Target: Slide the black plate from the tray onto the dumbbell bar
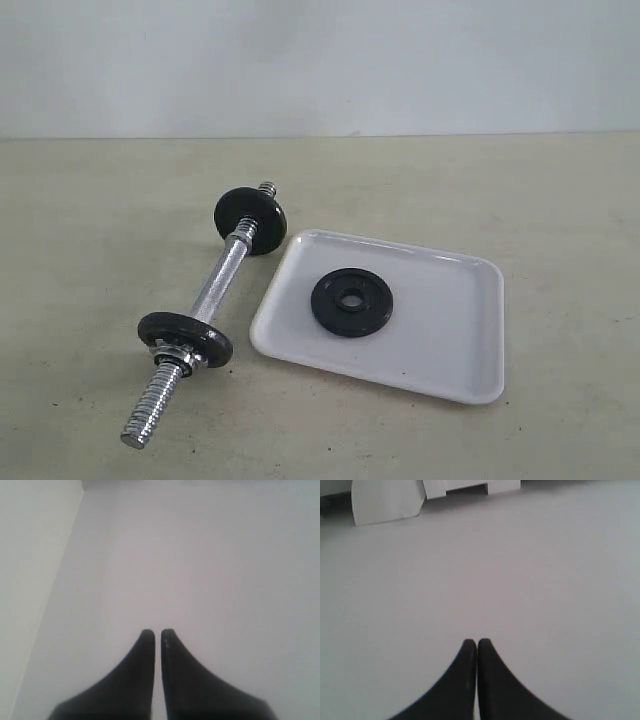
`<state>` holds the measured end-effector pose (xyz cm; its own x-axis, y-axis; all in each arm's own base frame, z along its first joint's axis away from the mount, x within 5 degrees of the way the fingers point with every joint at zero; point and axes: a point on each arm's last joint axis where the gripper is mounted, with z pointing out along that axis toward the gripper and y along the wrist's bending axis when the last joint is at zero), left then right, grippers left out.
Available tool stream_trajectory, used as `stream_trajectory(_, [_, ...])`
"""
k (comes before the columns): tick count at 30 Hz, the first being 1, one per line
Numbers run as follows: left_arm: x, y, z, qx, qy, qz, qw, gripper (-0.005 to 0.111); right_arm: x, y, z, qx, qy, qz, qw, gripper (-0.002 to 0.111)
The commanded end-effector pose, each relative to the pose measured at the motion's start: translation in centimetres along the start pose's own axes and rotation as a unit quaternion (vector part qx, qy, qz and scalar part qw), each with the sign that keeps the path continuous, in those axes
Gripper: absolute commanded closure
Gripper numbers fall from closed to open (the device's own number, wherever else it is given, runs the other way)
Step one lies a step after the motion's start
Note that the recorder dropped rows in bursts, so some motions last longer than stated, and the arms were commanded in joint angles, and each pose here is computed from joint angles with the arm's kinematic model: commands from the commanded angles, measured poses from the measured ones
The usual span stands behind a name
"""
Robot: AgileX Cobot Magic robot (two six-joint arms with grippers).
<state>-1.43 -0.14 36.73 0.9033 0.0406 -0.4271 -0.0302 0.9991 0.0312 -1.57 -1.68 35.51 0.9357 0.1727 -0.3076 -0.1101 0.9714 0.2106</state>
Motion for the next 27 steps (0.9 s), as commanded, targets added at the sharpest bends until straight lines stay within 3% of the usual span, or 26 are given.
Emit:
stream_trajectory(1, [-3.6, 0.3, 5.7, -0.006, -0.039, 0.035, 0.999, 0.102, -2.0, 1.3, 5.6, -0.004, -0.035, -0.019, 0.999, 0.109])
stream_trajectory(9, [-5.8, 0.4, 14.9, -0.006, -0.08, 0.04, 0.996, 0.102, -3.4, 3.7, 14.7, -0.04, -0.087, -0.045, 0.994, 0.109])
stream_trajectory(13, [-5.7, 0.5, 17.6, -0.006, -0.088, 0.041, 0.995, 0.102, -3.3, 4.5, 17.4, -0.055, -0.099, -0.056, 0.992, 0.109])
stream_trajectory(16, [-5.1, 0.2, 18.5, 0.008, -0.085, 0.055, 0.995, 0.102, -2.3, 5.0, 18.4, -0.076, -0.059, -0.067, 0.993, 0.109])
stream_trajectory(20, [-2.8, -0.7, 18.9, 0.06, 0.005, 0.076, 0.995, 0.102, 0.1, 5.4, 18.6, -0.103, 0.069, -0.066, 0.99, 0.109])
stream_trajectory(24, [0.2, -1.3, 18.6, 0.11, 0.142, 0.111, 0.978, 0.102, 2.8, 5.0, 18.1, -0.095, 0.197, -0.078, 0.973, 0.109])
stream_trajectory(27, [3.4, -1.4, 18.5, 0.107, 0.25, 0.028, 0.962, 0.102, 6.4, 4.2, 17.4, -0.086, 0.326, -0.119, 0.934, 0.109])
